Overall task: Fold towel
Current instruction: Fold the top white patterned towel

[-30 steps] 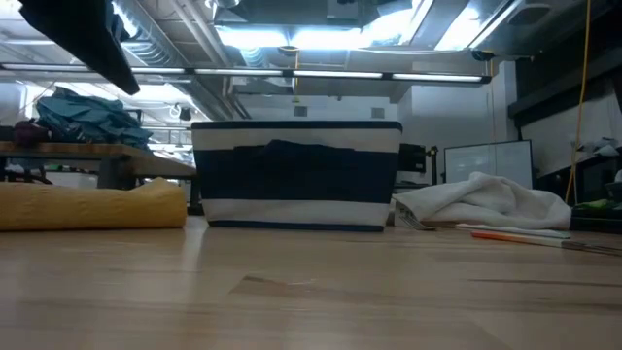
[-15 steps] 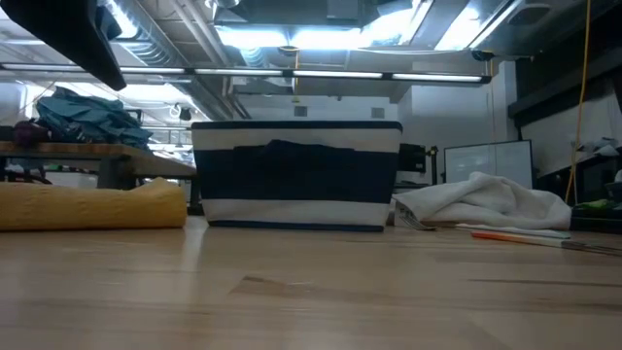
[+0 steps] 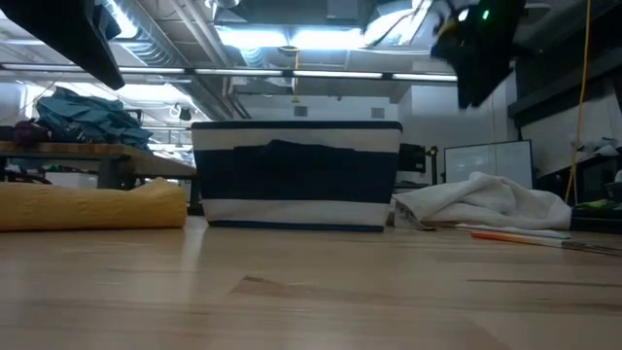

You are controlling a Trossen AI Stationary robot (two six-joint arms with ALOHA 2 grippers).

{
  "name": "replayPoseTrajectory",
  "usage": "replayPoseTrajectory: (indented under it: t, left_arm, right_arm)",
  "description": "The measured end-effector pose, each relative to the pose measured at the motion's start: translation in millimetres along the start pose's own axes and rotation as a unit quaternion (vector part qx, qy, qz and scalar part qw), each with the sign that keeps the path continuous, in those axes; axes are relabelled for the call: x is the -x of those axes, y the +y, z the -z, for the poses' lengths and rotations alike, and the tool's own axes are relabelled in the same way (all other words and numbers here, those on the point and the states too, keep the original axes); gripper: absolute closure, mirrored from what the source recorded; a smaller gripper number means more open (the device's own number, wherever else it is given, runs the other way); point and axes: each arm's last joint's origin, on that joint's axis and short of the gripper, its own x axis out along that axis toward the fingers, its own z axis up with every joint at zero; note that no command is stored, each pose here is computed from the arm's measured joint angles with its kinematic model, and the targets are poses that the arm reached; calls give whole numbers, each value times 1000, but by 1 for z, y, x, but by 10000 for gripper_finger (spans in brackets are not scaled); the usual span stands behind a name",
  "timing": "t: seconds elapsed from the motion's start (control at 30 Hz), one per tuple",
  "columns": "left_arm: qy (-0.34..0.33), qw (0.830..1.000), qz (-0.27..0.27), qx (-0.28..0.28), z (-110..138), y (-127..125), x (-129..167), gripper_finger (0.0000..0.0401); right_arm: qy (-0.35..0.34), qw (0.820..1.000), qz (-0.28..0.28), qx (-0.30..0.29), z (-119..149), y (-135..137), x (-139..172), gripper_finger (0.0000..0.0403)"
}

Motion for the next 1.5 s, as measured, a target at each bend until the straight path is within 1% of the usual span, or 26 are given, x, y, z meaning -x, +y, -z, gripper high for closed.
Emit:
replayPoseTrajectory:
  t: [0.1, 0.27, 0.53, 0.77, 0.93, 1.13, 1.5]
  left_arm:
    - [0, 1000, 0, 6, 0, 0, 0, 397]
    - [0, 1000, 0, 14, 0, 0, 0, 397]
    - [0, 1000, 0, 14, 0, 0, 0, 397]
    - [0, 1000, 0, 13, 0, 0, 0, 397]
    - [0, 1000, 0, 13, 0, 0, 0, 397]
    - [0, 1000, 0, 13, 0, 0, 0, 397]
    - [0, 1000, 0, 10, 0, 0, 0, 397]
  right_arm:
    - [24, 999, -7, 30, 10, 14, -24, 260]
    - [31, 999, -5, 35, 18, 32, -50, 260]
    - [19, 999, 2, 36, 18, 61, -80, 260]
    - [20, 998, -9, 60, 20, 84, -105, 260]
    - [14, 997, -20, 77, 21, 96, -117, 260]
    - [10, 997, -27, 74, 22, 104, -126, 260]
    - [-22, 996, 21, 81, 22, 103, -130, 260]
